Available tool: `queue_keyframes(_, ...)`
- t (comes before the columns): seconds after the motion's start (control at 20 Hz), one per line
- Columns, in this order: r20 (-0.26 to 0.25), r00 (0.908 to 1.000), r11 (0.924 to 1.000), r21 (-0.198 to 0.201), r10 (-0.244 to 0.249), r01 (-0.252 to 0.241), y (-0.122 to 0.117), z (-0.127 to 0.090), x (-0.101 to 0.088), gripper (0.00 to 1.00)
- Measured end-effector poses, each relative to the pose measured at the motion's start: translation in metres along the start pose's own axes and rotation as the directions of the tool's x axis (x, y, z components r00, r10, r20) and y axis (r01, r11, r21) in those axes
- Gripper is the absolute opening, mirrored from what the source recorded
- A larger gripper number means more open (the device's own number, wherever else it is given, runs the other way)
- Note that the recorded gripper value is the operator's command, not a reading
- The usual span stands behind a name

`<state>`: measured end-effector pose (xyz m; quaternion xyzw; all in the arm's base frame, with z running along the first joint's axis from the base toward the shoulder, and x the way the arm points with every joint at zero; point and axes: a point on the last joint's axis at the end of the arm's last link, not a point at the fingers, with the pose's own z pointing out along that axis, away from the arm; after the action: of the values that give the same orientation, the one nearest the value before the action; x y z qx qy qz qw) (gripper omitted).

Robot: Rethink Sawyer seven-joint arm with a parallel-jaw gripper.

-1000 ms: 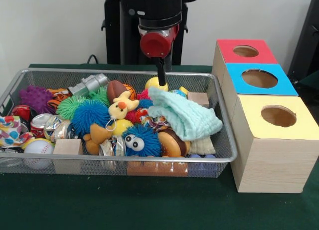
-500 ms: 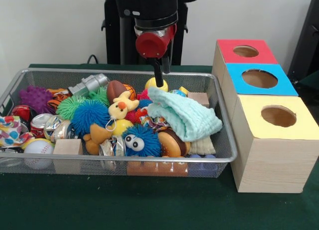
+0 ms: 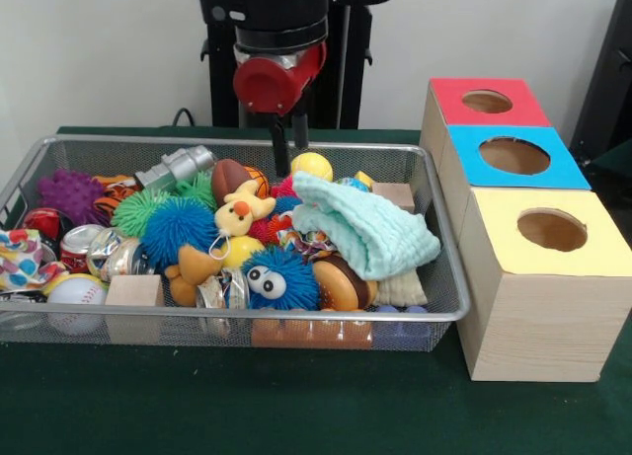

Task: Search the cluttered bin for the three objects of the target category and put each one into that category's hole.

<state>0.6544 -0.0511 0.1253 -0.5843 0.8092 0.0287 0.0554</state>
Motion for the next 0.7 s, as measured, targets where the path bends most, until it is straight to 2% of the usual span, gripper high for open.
queue_keyframes(0.1,-0.004,1.0,1.0,0.007,0.002,-0.002,-0.004,0.0,0.003,1.0)
queue_keyframes(0.4,-0.019,0.9995,0.9991,0.034,0.025,-0.025,-0.022,0.014,0.037,1.0)
queue_keyframes(0.7,-0.033,0.9984,0.9985,0.031,0.047,-0.046,-0.028,0.043,0.076,1.0)
